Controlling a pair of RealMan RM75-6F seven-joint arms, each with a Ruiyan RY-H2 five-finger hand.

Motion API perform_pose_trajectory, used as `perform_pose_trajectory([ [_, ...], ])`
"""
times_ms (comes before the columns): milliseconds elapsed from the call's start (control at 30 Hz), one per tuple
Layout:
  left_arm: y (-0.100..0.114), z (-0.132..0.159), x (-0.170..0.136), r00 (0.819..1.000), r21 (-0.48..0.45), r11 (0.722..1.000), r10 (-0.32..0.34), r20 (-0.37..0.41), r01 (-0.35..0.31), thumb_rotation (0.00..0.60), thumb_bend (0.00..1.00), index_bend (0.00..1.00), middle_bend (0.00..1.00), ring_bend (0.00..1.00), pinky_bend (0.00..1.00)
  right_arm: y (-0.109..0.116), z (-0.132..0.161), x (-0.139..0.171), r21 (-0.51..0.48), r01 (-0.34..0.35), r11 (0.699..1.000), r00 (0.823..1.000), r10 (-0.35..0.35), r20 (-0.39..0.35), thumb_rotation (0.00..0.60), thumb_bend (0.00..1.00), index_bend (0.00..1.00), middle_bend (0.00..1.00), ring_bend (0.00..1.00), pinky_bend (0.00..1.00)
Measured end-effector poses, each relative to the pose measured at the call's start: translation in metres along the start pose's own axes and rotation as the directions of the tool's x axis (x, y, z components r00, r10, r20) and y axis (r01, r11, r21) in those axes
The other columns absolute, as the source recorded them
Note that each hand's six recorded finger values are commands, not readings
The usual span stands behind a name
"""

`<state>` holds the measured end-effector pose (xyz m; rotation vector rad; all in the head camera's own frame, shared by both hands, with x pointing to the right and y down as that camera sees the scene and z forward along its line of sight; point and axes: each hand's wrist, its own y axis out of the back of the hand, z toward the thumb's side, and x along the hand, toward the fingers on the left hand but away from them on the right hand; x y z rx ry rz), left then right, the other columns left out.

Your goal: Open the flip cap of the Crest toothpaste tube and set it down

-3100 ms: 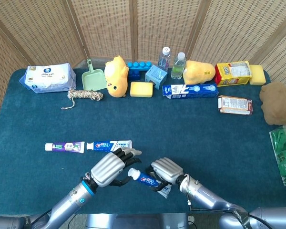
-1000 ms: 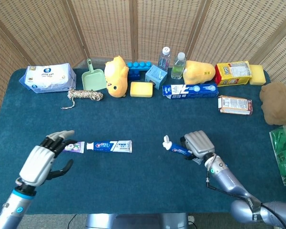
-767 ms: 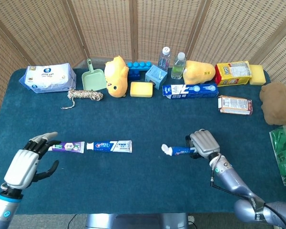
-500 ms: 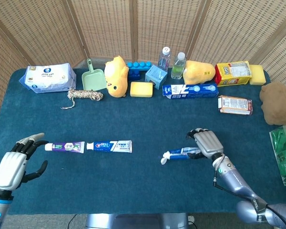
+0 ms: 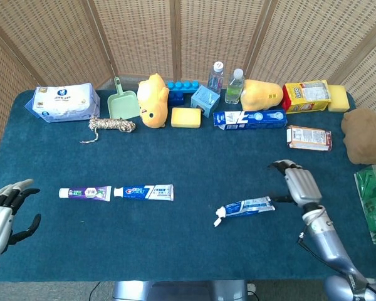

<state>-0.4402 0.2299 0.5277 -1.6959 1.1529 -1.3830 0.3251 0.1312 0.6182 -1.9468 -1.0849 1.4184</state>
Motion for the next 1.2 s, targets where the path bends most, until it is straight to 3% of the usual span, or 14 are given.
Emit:
perform_pose_trajectory([
  [200,-0.001,-0.019,-0.017,0.998,0.036,0.999,-0.014,-0.059,0.016,0.544,0.36,0.28,0.20,0.15,0.13,0.015,-0.006,0.024,0.001,0.146,0.989,0.988,-0.146,-0.059,0.600,0.27,0.38,0.30,0.18,0.27],
  [367,0.000,-0.030,-0.033,0.997,0.042,0.999,0.002,-0.079,0.002,0.538,0.35,0.30,0.22,0.16,0.13,0.015,-0.010,0.052,0.033,0.224,0.974,0.970,-0.219,-0.108,0.600,0.26,0.39,0.30,0.18,0.27],
  [700,0.000,-0.038,-0.058,0.995,0.022,0.999,0.027,-0.094,-0.025,0.539,0.35,0.31,0.22,0.16,0.13,0.002,-0.021,0.083,0.132,0.218,0.967,0.973,-0.206,-0.102,0.600,0.24,0.40,0.30,0.18,0.26],
  [1200,-0.004,-0.027,-0.053,0.996,0.031,0.999,-0.009,-0.093,0.012,0.545,0.35,0.28,0.21,0.16,0.13,-0.006,-0.031,0.085,0.160,0.183,0.970,0.981,-0.170,-0.090,0.600,0.22,0.42,0.30,0.18,0.26],
])
